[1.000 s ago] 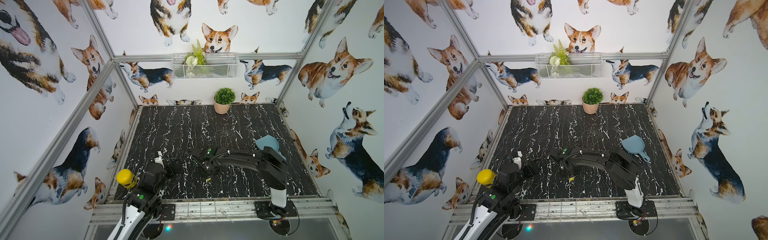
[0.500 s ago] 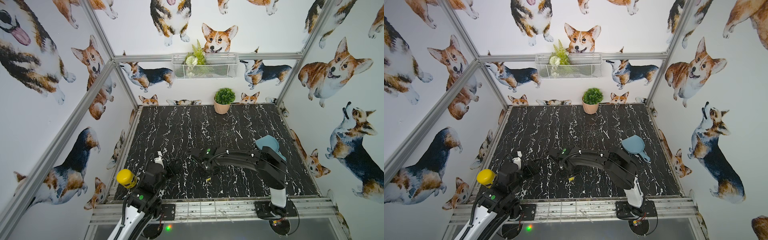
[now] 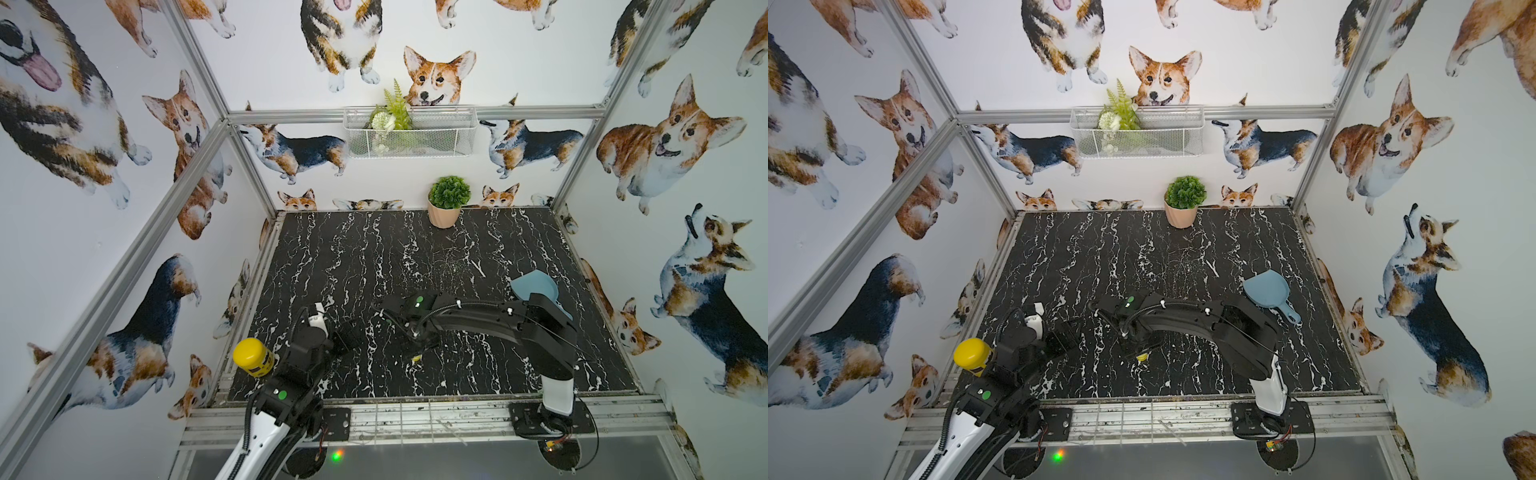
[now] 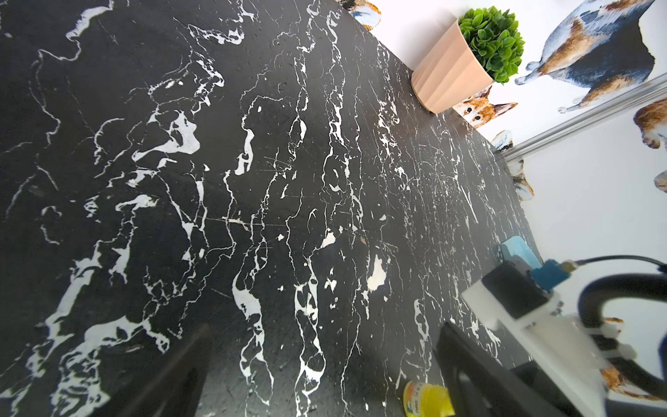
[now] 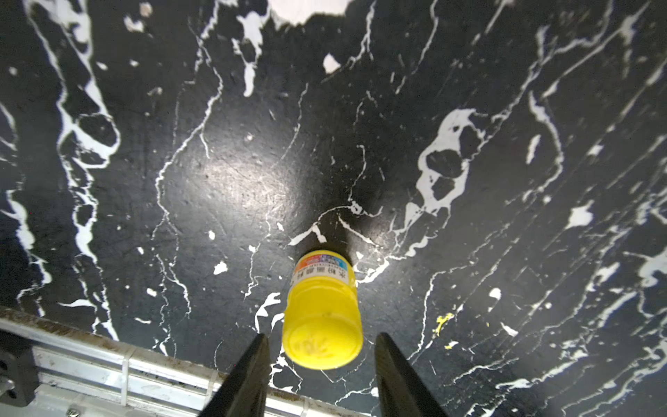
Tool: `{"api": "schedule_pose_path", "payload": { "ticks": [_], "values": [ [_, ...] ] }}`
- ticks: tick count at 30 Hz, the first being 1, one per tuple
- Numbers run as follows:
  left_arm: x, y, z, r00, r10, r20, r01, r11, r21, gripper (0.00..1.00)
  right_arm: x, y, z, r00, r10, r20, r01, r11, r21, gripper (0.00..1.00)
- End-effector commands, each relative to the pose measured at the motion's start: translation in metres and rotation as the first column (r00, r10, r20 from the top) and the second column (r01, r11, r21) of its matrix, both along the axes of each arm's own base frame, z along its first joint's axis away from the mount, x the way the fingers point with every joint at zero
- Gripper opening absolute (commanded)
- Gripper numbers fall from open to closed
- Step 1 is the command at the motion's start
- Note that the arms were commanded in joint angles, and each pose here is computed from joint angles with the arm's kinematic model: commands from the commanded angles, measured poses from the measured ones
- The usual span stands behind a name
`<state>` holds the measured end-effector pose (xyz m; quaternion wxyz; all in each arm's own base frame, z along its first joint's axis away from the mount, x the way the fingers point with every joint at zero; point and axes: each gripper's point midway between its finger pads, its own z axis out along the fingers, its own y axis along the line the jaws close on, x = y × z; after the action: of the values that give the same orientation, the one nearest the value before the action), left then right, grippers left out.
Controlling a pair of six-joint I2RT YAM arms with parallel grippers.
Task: Close the paint jar lid
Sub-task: Close the lid on the paint jar.
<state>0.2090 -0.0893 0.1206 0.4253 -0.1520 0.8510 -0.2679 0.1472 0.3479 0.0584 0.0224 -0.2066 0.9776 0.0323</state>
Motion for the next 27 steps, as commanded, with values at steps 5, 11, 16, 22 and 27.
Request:
{"api": "schedule_pose_path", "payload": {
  "ticks": [5, 11, 16, 22, 27],
  "values": [
    [0.001, 0.0, 0.001, 1.0, 0.001, 0.004, -0.001, 1.0, 0.0, 1.0, 0.003, 0.006, 0.018, 0.999, 0.007, 0.046, -0.01, 0.997, 0.071, 0.58],
    [0.001, 0.0, 0.002, 1.0, 0.0, 0.006, 0.0, 1.0, -0.001, 1.0, 0.006, 0.001, 0.036, 0.995, -0.024, 0.097, 0.009, 0.989, 0.15, 0.44],
    [0.001, 0.0, 0.002, 1.0, -0.001, 0.006, 0.001, 1.0, 0.0, 1.0, 0.004, 0.012, 0.034, 0.998, -0.062, 0.015, 0.055, 0.954, 0.293, 0.01],
    [0.001, 0.0, 0.002, 1.0, 0.002, 0.004, -0.002, 1.0, 0.001, 1.0, 0.0, 0.017, 0.023, 0.999, -0.043, -0.029, 0.05, 0.961, 0.274, 0.0],
    [0.001, 0.0, 0.002, 1.0, 0.0, 0.003, 0.0, 1.0, 0.001, 1.0, 0.0, 0.018, 0.02, 0.999, -0.039, -0.034, 0.047, 0.964, 0.263, 0.0]
  ]
}}
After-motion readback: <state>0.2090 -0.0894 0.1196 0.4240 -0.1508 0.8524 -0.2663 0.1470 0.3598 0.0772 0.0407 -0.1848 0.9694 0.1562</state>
